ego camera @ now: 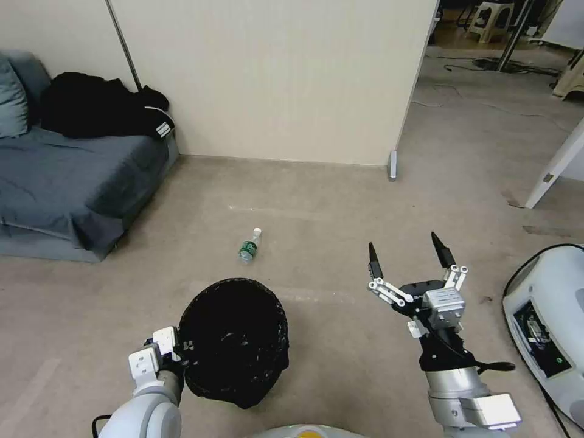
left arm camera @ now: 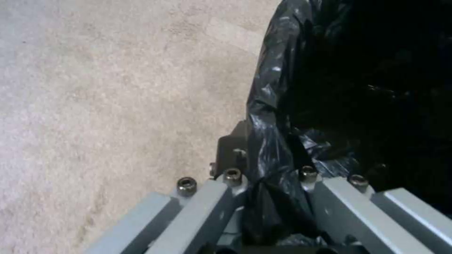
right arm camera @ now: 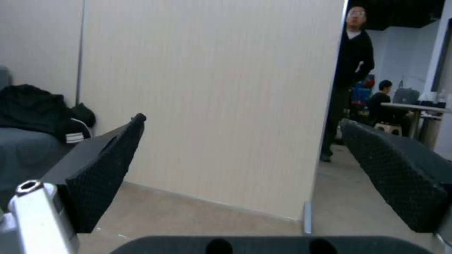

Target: Pick up the trash bin, then pick up the garbage from the floor and place it into the trash bin.

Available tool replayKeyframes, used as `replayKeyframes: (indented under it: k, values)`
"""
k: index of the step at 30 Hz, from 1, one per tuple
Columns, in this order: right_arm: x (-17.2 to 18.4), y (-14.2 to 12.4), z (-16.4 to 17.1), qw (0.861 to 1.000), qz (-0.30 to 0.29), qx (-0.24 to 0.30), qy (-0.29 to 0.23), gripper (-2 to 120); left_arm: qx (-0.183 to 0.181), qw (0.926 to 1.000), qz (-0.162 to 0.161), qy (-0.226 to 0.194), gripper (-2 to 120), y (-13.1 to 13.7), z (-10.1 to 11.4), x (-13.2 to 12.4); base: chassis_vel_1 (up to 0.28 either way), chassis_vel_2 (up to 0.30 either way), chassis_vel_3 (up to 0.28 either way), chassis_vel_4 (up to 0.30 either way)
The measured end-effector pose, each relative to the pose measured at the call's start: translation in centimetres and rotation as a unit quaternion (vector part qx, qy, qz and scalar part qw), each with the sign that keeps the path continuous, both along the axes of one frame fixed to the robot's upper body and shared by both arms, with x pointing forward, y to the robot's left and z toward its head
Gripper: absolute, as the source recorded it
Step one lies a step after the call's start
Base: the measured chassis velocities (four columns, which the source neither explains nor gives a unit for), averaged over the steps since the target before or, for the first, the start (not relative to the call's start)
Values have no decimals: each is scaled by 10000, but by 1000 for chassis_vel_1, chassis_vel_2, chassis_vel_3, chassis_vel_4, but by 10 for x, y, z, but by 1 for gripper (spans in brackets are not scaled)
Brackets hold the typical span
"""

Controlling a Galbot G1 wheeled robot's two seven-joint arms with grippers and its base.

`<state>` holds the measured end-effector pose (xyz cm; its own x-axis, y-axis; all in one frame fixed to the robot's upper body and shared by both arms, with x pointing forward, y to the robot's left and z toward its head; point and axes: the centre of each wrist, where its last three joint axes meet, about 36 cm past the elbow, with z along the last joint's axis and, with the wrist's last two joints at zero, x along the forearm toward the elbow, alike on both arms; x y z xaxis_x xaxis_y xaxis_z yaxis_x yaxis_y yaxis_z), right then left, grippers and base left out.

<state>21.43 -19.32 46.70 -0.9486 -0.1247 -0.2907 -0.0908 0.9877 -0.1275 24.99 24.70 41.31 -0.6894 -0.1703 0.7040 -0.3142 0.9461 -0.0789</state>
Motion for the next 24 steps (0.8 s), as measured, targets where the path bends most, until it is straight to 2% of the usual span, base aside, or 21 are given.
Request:
replayKeyframes:
  k: [4,6,8,10,14,16,19,24]
  values:
    - [-1,0,1,10000,-60,12,16,100,49,9999,28,-127,1,0,11,0,0,0,0,0]
    - [-1,-1,2,10000,-93,15,25,100,217,9991,28,-361,1,0,31,-2,0,0,0,0]
    - [-1,-1,2,10000,-94,15,27,100,239,9989,19,-402,1,0,35,-3,0,0,0,0]
    - [-1,-1,2,9999,-109,-3,33,100,487,9963,-118,-703,1,-5,60,-7,0,0,0,0]
    - [-1,-1,2,9999,-146,1,37,100,579,9943,-180,-872,1,-9,75,-11,0,0,0,0]
    - [-1,-1,2,9998,-190,24,36,100,785,9912,-259,-1033,1,-10,94,-21,0,0,0,0]
    - [0,-1,-1,9998,-210,32,57,100,971,9898,-314,-990,1,-10,96,-27,0,0,0,0]
    - [1,-1,-4,9997,-213,31,68,100,1045,9889,-340,-998,1,-11,95,-30,0,0,0,0]
